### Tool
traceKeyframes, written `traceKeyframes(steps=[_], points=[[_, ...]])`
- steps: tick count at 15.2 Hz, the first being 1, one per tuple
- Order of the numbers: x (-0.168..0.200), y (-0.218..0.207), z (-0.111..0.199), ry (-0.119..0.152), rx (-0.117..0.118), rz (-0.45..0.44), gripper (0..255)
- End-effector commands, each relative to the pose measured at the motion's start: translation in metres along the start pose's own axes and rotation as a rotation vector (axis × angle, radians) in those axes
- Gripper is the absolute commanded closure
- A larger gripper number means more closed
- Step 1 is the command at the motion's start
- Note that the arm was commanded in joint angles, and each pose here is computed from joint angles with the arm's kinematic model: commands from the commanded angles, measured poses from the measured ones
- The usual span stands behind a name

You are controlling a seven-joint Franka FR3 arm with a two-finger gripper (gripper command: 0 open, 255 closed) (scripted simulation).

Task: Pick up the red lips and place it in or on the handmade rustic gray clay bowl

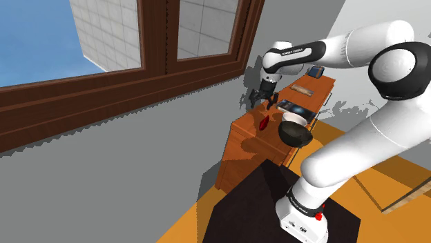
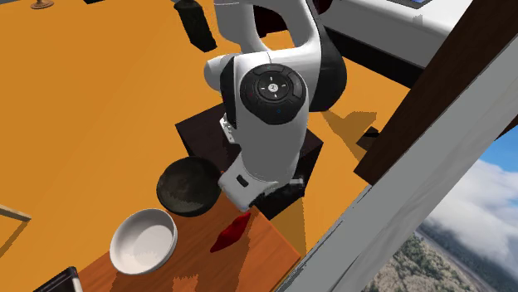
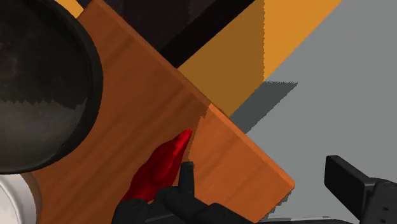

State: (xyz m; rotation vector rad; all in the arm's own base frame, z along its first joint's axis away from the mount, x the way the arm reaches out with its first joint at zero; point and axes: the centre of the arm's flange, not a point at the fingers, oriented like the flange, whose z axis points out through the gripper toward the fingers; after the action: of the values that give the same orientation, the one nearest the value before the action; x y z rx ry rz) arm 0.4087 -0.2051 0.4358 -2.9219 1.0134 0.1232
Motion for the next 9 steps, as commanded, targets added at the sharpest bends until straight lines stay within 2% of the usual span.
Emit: traceKeyframes(steps=[1, 7, 8, 9], points=[[0.019, 0.020, 0.013, -0.015, 0.015, 0.095, 0], [0.051, 0.088, 0.058, -0.060, 0.062, 0.371, 0], [0.053, 0.098, 0.065, -0.066, 0.069, 0.410, 0], [0.053, 0.098, 0.070, -0.066, 0.069, 0.410, 0]])
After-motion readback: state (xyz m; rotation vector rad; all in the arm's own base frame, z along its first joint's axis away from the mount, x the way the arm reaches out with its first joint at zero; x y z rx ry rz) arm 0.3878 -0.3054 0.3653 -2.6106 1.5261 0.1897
